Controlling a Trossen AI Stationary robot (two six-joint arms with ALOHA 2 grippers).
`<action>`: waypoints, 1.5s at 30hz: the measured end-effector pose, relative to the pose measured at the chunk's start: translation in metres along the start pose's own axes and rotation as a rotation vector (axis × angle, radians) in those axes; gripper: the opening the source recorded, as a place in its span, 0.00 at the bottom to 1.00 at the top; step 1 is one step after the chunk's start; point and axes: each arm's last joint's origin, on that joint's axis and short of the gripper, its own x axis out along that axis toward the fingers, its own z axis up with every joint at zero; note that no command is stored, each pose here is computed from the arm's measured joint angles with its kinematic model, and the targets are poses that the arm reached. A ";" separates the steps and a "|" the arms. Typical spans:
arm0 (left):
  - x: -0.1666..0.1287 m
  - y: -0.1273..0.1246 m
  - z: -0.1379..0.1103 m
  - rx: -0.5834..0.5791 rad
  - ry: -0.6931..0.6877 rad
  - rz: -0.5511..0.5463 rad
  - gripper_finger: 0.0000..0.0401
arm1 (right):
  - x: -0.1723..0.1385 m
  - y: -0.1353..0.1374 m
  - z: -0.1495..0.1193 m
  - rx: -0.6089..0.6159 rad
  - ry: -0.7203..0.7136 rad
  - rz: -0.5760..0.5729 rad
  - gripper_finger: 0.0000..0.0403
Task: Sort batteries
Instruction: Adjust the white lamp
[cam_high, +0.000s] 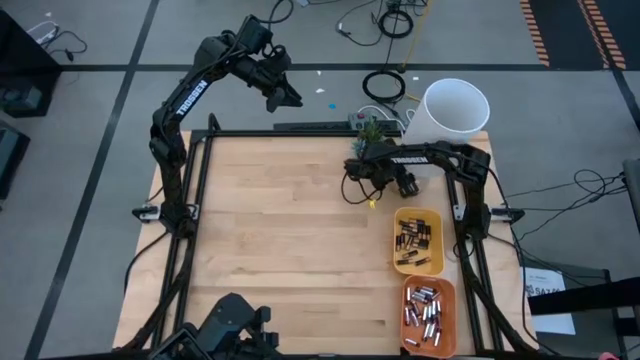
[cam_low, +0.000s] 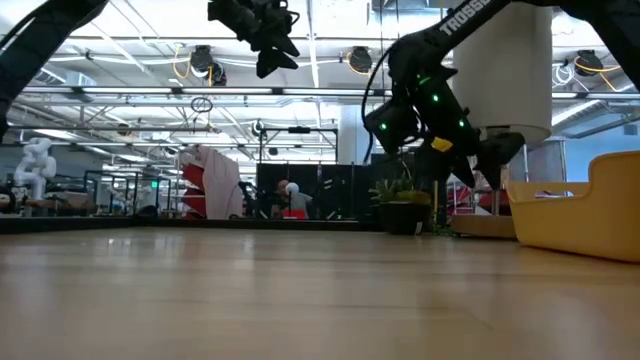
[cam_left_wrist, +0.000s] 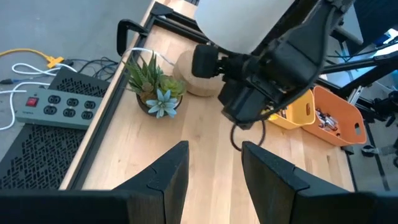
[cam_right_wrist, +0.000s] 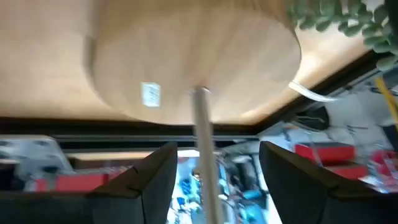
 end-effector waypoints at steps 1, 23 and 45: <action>0.000 0.000 0.000 -0.001 0.001 0.000 0.39 | -0.004 0.001 0.000 0.011 -0.016 0.015 0.55; 0.000 0.000 0.000 0.004 0.001 0.005 0.39 | -0.071 0.033 0.057 0.457 -0.653 0.425 0.46; 0.000 0.000 0.000 0.000 0.008 0.014 0.39 | -0.006 0.041 0.068 0.815 -0.590 0.583 0.00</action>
